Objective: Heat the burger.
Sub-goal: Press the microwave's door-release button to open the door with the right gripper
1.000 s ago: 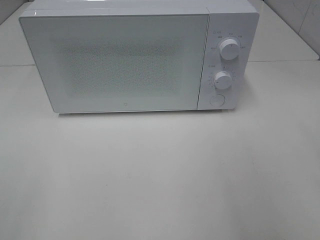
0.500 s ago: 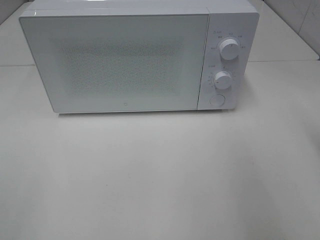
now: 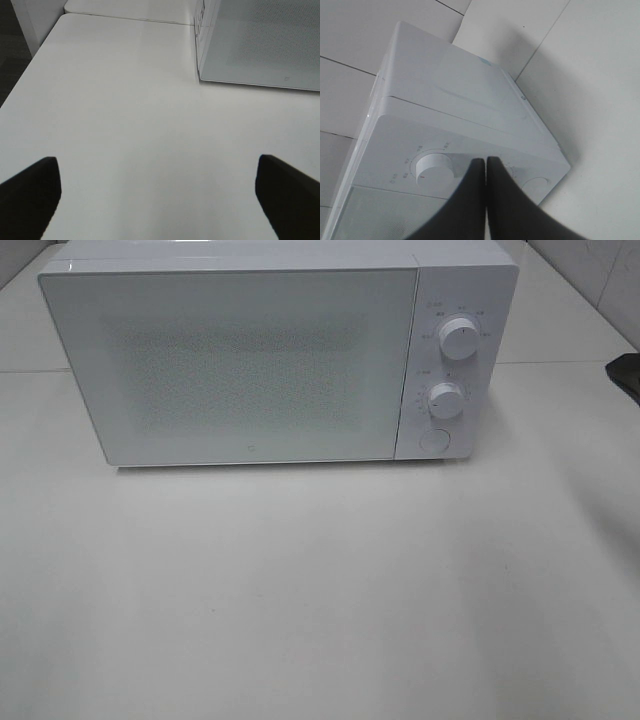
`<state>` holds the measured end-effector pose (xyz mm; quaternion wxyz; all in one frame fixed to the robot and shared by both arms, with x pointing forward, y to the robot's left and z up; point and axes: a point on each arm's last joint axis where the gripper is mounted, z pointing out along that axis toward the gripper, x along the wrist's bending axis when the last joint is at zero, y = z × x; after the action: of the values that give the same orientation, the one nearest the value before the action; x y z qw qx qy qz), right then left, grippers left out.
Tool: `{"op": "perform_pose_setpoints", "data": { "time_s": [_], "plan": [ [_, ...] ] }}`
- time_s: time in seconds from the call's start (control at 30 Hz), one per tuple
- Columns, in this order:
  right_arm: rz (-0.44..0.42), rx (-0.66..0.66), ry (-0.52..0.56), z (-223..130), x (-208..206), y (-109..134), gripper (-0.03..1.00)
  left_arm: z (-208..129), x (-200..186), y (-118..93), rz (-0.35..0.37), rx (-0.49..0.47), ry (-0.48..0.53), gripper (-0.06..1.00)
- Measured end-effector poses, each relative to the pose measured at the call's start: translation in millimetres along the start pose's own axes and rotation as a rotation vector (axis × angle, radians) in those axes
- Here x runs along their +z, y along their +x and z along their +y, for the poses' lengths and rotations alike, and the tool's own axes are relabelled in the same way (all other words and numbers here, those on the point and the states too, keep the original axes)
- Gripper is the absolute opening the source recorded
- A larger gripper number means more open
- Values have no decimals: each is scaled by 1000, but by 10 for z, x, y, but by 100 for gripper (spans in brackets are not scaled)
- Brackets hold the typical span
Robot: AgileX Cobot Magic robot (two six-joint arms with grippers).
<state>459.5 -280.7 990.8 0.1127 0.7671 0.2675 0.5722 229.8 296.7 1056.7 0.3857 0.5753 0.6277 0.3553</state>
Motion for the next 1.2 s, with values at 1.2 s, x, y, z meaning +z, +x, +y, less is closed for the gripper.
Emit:
{"op": "perform_pose_setpoints", "data": {
  "time_s": [1.2],
  "plan": [
    [-133, 459, 89, -1023, 890, -387, 0, 0, 0, 0, 0, 0, 0, 97]
  ]
}}
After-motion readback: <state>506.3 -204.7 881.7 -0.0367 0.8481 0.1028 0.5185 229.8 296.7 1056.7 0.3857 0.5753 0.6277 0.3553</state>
